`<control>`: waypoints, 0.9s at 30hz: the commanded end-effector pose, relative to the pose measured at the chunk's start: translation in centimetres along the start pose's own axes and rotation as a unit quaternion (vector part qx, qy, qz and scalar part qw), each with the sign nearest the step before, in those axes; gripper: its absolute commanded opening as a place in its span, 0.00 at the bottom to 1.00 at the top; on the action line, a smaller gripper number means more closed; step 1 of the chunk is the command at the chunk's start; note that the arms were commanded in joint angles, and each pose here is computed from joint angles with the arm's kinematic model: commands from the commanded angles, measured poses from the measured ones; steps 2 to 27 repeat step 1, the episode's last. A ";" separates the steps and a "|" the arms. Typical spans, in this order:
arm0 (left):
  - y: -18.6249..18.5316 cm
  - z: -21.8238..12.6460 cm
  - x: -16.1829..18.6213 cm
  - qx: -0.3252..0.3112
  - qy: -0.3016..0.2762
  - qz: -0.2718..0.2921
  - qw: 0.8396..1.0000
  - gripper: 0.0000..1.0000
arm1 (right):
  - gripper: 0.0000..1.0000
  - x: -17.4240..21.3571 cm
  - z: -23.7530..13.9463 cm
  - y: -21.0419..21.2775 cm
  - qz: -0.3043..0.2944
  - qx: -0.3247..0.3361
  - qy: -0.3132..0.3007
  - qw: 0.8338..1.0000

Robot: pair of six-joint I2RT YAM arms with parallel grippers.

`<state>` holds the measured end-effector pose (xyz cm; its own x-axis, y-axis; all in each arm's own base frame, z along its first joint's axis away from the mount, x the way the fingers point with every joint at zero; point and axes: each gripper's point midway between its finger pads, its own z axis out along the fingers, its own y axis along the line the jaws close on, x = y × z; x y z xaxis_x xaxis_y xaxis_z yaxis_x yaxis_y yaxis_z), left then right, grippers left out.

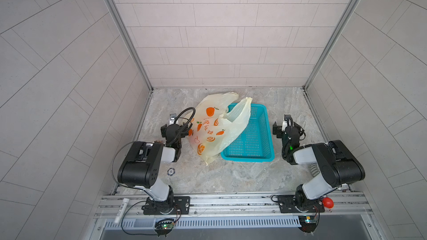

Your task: Place the fruits into the plastic bag

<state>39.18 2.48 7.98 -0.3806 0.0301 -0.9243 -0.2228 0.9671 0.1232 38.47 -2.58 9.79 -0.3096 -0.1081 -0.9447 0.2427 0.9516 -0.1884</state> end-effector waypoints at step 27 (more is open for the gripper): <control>-0.1 0.0 -0.8 0.005 -0.012 -0.004 1.000 1.00 | 0.99 0.2 0.0 0.0 -0.008 0.000 0.000 1.000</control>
